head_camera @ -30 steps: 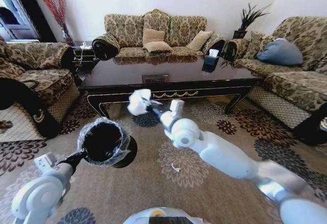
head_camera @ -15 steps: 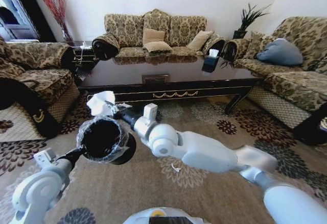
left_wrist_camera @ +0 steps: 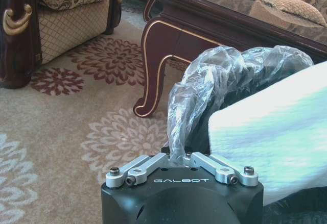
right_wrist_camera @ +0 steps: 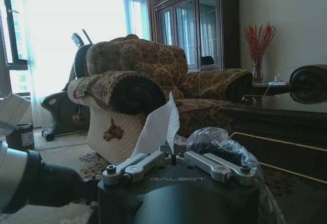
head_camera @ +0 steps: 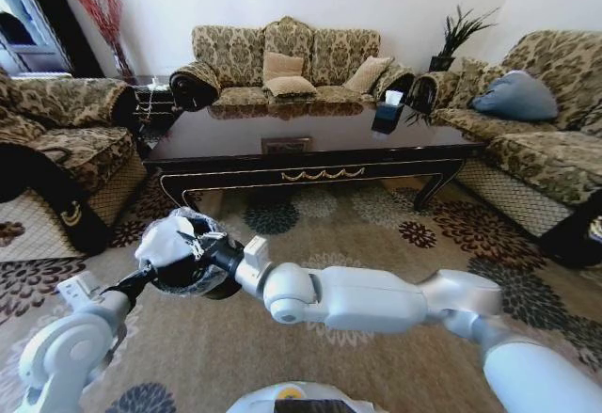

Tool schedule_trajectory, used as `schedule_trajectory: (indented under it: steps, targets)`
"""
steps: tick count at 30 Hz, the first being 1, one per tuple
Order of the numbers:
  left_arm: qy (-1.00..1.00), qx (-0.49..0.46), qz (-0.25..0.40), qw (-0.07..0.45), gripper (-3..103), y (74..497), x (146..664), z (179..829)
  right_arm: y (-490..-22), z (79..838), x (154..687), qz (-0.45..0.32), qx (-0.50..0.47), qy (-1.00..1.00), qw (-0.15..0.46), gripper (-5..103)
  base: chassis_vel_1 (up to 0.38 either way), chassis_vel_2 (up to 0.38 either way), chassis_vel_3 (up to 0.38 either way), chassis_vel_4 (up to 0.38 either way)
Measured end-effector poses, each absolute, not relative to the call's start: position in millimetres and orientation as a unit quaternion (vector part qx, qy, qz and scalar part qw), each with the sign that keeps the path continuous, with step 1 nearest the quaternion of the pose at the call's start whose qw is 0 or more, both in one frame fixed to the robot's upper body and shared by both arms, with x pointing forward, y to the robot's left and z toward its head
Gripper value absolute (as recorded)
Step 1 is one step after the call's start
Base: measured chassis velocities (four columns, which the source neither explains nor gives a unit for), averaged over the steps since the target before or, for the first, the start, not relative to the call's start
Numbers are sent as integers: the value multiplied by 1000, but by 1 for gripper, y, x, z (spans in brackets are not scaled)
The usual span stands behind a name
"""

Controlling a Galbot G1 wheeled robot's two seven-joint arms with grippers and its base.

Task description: Move to the front of the table and pick up the trash from the floor, then place it into the trash bin.

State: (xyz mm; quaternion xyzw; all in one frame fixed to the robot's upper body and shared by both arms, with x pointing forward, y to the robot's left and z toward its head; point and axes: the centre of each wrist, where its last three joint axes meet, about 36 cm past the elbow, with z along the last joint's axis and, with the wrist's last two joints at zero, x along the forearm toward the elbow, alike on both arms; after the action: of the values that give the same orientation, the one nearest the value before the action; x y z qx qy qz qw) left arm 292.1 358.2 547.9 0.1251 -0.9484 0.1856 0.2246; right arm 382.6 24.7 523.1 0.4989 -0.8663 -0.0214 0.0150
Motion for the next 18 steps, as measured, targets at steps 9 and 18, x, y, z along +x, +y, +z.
schedule_trajectory:
  steps: [9,18]
  targets:
    - [-948,125,186,225,2,359,293,548,24,515,385,14,490,-871,9,25,0,0,0,0]
    - [-948,126,187,227,2,359,293,546,14,519,387,16,489,-872,4,57,0,0,0,0]
